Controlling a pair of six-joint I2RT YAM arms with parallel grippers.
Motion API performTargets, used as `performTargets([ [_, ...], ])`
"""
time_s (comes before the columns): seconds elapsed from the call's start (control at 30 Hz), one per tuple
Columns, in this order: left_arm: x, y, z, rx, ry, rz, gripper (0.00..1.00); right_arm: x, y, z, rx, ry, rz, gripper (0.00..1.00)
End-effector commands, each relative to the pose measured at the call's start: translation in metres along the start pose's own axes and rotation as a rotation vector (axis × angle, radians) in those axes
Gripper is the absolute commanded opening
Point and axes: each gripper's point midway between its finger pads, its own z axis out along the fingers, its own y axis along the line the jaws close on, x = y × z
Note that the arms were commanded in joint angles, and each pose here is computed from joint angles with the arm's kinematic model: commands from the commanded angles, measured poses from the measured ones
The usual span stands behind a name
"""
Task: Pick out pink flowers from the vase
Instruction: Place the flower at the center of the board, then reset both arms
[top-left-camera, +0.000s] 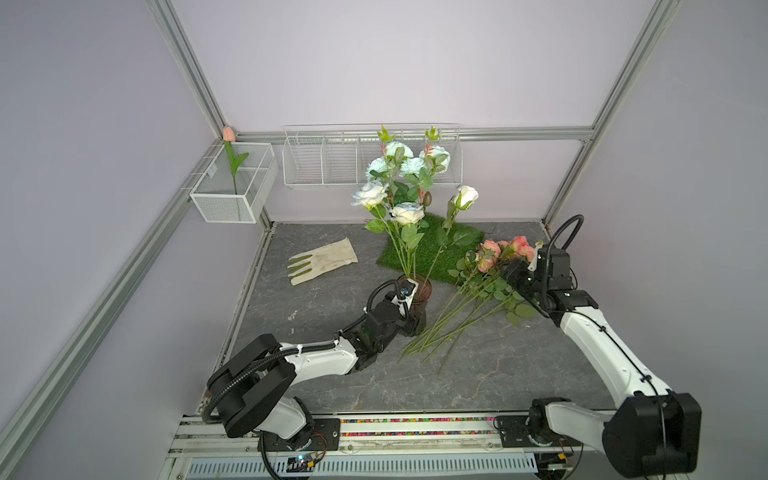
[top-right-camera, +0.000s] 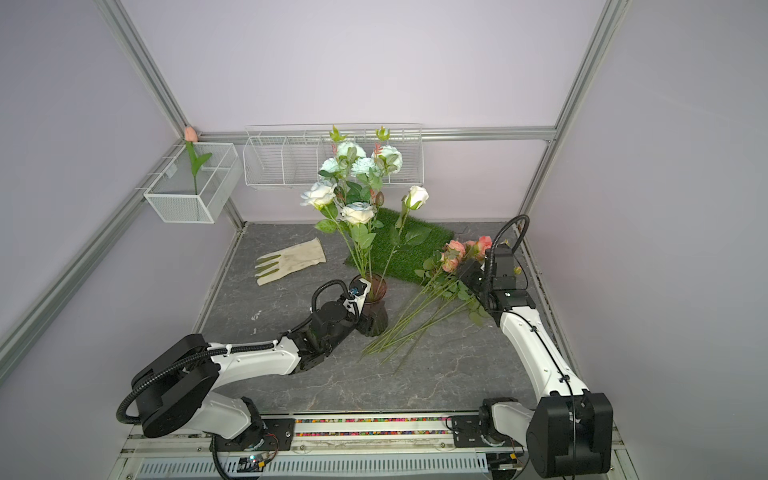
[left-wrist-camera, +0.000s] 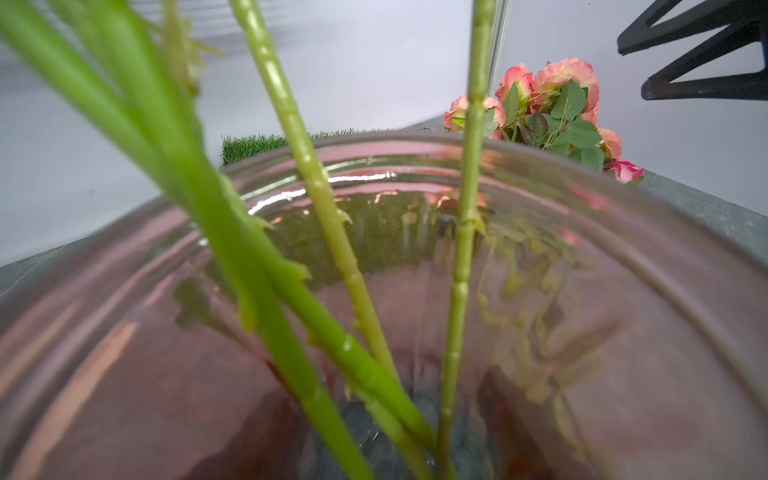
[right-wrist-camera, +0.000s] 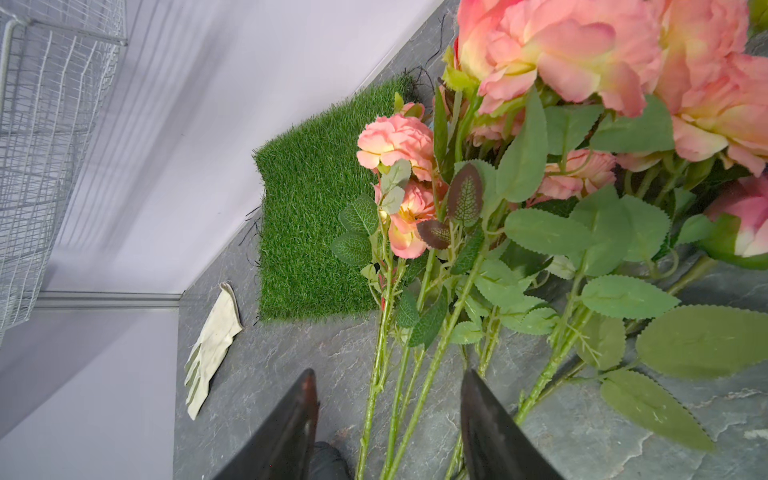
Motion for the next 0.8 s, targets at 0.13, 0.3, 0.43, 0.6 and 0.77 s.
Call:
performTargets([
  [0.13,0.062,0.013,-0.015,-0.039,0.242,0.104,0.67,0.000,0.006,0.006,-0.038,0.002,-0.007,0.57],
  [0.3,0.054,0.013,-0.019,-0.034,0.246,0.115,0.72,0.003,0.010,0.009,-0.060,0.017,-0.009,0.58],
  [0.43,0.052,0.013,-0.020,-0.032,0.246,0.115,0.77,0.004,0.010,0.011,-0.065,0.025,-0.007,0.58],
  [0.6,0.051,0.012,-0.021,-0.028,0.251,0.110,0.93,0.003,0.012,0.010,-0.072,0.023,-0.013,0.58],
  [0.77,0.038,0.013,-0.023,-0.030,0.230,0.116,0.99,0.004,0.014,0.011,-0.085,0.028,-0.016,0.60],
])
